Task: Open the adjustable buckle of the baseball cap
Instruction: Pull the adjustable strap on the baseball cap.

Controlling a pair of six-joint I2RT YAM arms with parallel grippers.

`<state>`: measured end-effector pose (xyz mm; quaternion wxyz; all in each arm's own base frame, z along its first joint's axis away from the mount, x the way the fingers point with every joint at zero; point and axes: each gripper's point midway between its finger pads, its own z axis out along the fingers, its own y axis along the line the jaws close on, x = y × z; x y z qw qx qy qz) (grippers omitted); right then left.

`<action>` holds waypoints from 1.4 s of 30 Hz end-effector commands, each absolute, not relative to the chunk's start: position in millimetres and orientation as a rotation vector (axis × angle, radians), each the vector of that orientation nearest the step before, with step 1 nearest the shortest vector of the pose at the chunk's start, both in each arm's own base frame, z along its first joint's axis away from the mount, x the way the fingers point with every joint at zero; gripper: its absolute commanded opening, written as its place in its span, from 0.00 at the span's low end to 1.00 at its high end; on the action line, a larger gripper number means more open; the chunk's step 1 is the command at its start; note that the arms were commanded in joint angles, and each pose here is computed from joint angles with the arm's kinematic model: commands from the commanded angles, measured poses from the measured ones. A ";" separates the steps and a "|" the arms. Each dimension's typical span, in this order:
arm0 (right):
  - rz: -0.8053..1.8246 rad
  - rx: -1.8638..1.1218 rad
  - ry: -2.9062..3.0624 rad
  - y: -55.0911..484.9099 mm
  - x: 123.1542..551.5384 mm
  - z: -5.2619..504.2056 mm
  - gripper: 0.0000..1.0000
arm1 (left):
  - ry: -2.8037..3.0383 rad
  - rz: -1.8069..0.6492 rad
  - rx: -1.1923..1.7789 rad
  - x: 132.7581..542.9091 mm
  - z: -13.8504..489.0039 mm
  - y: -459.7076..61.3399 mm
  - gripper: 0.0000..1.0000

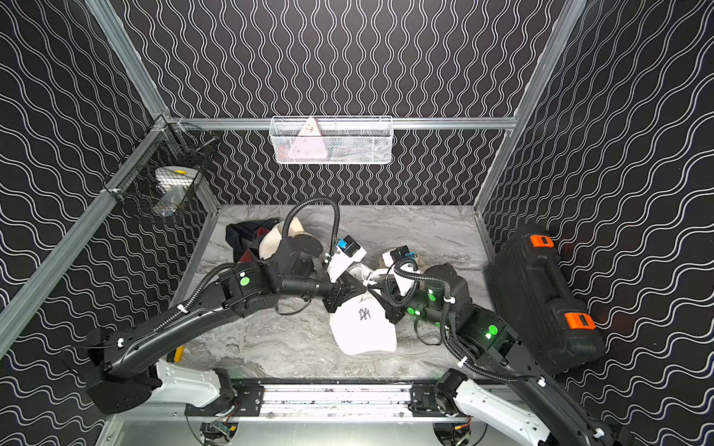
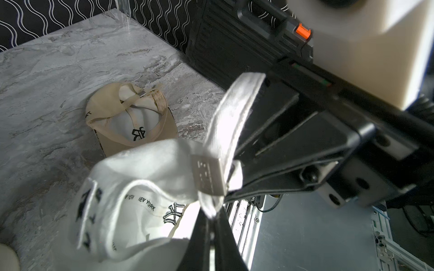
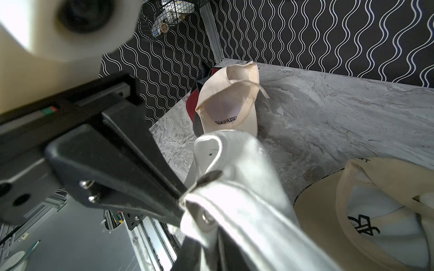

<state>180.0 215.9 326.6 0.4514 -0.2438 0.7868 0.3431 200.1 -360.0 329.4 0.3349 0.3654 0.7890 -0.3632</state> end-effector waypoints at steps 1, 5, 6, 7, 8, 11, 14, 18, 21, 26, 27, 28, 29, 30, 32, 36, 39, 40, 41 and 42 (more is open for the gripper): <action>0.870 -0.590 1.909 219.2 182.3 334.2 0.11 | 2.033 -0.973 0.986 196.1 333.9 -365.3 0.00; 0.873 -0.543 1.905 216.0 184.9 335.3 0.06 | 2.042 -0.975 1.003 193.7 330.5 -366.4 0.00; 0.873 -0.532 1.907 215.5 185.6 334.7 0.05 | 2.044 -0.974 1.005 193.4 329.5 -366.4 0.00; 0.875 -0.524 1.908 215.0 185.8 335.0 0.04 | 2.045 -0.974 1.006 193.1 329.0 -366.5 0.00; 0.874 -0.518 1.910 214.6 186.4 334.9 0.04 | 2.048 -0.973 1.008 192.9 327.6 -366.7 0.00; 0.875 -0.494 1.911 213.1 187.9 334.7 0.01 | 2.054 -0.973 1.011 191.5 325.1 -366.5 0.00; 0.877 -0.467 1.902 210.6 188.8 337.0 0.00 | 2.061 -0.973 1.012 190.5 322.2 -365.6 0.00; 0.872 -0.439 1.896 206.5 189.3 338.1 0.00 | 2.065 -0.972 1.012 189.3 320.4 -364.5 0.00; 0.871 -0.420 1.888 203.9 189.8 339.9 0.00 | 2.069 -0.974 1.011 188.5 319.0 -363.9 0.00; 0.865 -0.396 1.877 199.4 189.8 341.7 0.00 | 2.072 -0.981 1.013 186.5 317.2 -364.3 0.00; 0.863 -0.394 1.874 198.8 189.9 342.3 0.00 | 2.072 -0.981 1.014 186.1 316.8 -364.4 0.00; 0.860 -0.390 1.873 197.8 190.0 342.5 0.00 | 2.074 -0.980 1.014 186.0 316.0 -364.3 0.00; 0.856 -0.386 1.871 197.0 190.4 342.5 0.00 | 2.074 -0.981 1.016 185.3 315.9 -364.4 0.00; 0.854 -0.381 1.869 196.0 190.5 343.3 0.00 | 2.075 -0.980 1.016 185.4 315.4 -364.4 0.00; 0.847 -0.372 1.867 194.1 191.1 343.5 0.00 | 2.077 -0.978 1.017 185.1 314.2 -364.6 0.00; 0.839 -0.345 1.853 189.3 191.6 345.7 0.00 | 2.075 -0.976 1.020 183.9 314.2 -364.2 0.00; 0.834 -0.334 1.848 186.8 191.6 345.9 0.00 | 2.078 -0.972 1.022 184.0 312.6 -363.8 0.00; 0.834 -0.333 1.846 186.3 191.4 346.3 0.00 | 2.080 -0.971 1.024 183.5 312.1 -363.9 0.00; 0.834 -0.332 1.846 186.0 191.1 346.3 0.00 | 2.081 -0.971 1.024 183.4 311.7 -363.9 0.00; 0.832 -0.330 1.846 185.7 191.4 346.2 0.00 | 2.081 -0.970 1.024 183.4 311.5 -363.8 0.00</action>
